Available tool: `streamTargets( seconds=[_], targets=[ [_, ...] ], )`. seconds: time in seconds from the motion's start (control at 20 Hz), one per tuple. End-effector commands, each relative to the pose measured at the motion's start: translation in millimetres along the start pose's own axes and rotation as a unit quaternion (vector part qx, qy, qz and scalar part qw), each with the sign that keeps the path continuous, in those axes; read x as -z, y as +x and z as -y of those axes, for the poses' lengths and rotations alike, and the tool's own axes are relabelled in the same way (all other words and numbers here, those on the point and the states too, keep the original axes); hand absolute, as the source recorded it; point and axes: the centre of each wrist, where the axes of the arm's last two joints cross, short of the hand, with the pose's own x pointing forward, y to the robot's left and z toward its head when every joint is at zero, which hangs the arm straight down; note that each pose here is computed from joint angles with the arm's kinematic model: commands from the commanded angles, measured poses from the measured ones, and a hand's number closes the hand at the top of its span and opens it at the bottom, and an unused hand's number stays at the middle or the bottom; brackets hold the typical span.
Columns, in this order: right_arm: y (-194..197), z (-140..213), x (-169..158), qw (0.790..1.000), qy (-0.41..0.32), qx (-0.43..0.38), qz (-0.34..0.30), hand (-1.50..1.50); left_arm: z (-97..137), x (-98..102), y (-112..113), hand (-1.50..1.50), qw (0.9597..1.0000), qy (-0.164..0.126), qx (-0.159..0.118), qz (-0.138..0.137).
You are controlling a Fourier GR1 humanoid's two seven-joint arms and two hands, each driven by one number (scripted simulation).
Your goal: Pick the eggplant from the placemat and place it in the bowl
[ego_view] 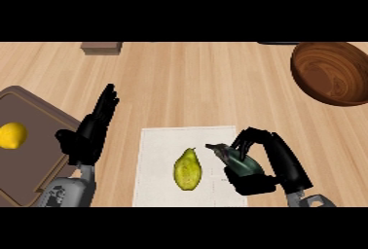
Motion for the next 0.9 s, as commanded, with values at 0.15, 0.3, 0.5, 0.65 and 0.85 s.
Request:
streamTargets(
  seconds=[0.15, 0.3, 0.5, 0.65, 0.85],
  targets=[
    [15.8, 57.3, 1.8, 0.983, -0.056, -0.024, 0.176, 1.50, -5.9, -8.7, 0.6, 0.00, 1.0000, 0.005, 0.004, -0.001],
    [48.9, 78.7, -14.0, 0.973, -0.097, -0.047, 0.202, 1.50, -12.7, -6.3, 10.9, 0.00, 1.0000, 0.004, 0.006, -0.002],
    [86.1, 108.4, -17.1, 0.969, -0.143, -0.084, 0.183, 1.50, -18.2, -13.3, 4.5, 0.00, 0.9999, 0.006, -0.001, -0.008],
    [114.6, 134.2, -8.7, 0.966, -0.162, -0.106, 0.173, 1.50, -15.1, 6.7, 10.0, 0.00, 1.0000, 0.006, 0.006, 0.002],
    [133.0, 143.9, 0.2, 0.970, -0.164, -0.113, 0.136, 1.50, -2.8, -10.1, 7.9, 0.00, 1.0000, 0.003, 0.003, 0.000]
  ],
)
